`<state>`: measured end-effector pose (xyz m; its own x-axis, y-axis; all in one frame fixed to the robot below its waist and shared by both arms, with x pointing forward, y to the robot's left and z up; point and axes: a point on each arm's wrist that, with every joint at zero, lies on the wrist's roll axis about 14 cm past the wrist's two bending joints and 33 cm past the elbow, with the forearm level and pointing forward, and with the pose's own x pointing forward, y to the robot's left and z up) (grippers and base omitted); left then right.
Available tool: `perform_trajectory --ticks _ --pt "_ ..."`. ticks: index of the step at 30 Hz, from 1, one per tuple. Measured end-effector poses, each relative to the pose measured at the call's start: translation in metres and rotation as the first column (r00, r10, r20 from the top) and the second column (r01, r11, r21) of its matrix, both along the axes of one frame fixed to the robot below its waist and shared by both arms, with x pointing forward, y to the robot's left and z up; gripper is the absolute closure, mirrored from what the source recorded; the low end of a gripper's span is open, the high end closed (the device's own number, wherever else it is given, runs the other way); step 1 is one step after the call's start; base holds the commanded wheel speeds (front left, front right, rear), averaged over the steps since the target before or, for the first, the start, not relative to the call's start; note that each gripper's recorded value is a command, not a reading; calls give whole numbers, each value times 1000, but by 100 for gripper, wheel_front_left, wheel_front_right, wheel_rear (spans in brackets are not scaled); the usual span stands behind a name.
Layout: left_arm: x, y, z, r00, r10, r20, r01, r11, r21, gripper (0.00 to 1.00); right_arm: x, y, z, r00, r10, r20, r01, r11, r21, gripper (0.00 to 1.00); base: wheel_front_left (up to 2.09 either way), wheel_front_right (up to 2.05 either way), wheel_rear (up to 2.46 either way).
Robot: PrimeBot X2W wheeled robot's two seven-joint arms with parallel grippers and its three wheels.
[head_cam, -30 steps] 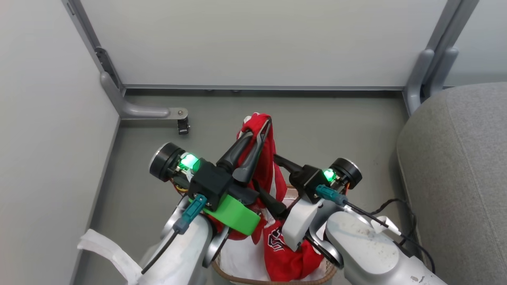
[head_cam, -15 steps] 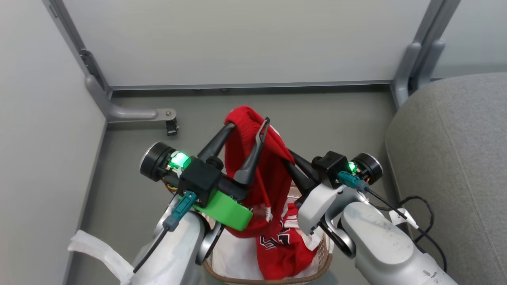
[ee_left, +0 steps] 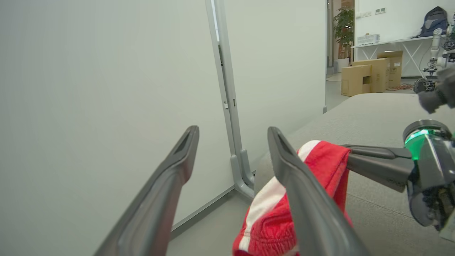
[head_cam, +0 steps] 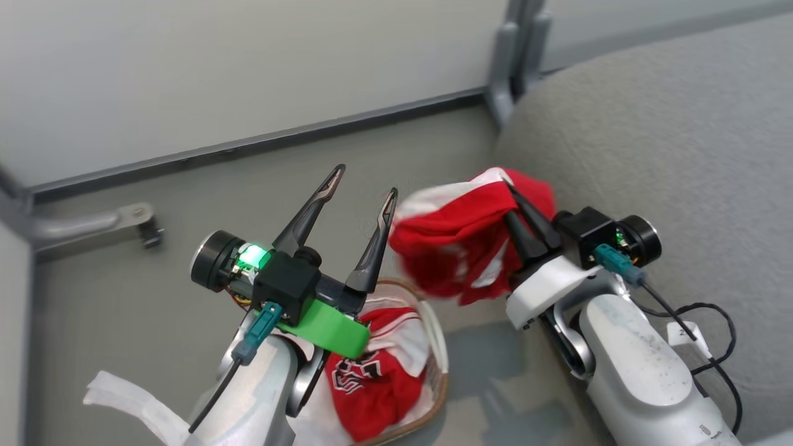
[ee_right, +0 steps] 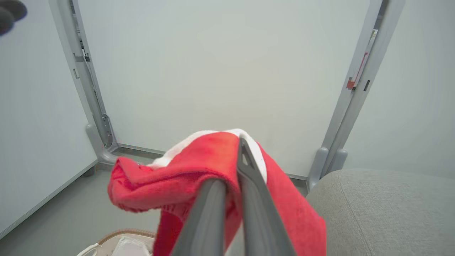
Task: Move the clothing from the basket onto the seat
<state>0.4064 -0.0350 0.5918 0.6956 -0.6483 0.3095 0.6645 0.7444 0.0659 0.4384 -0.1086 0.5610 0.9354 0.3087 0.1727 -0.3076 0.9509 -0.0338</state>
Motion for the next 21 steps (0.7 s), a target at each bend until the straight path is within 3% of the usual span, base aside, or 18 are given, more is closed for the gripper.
perform_trajectory --ticks 5,13,21 --pt "-3 -40 -8 993 -115 -19 115 993 -6 0 -11 -55 8 988 -149 26 149 989 2 100 0 0 0" --pt "-10 -92 -30 960 -272 -73 271 962 -18 0 -30 -136 13 931 -364 38 364 931 -5 100 0 0 0" --pt "1 -109 -73 927 -340 -157 342 940 -12 0 1 -200 56 887 -435 155 459 866 -198 100 0 0 0"
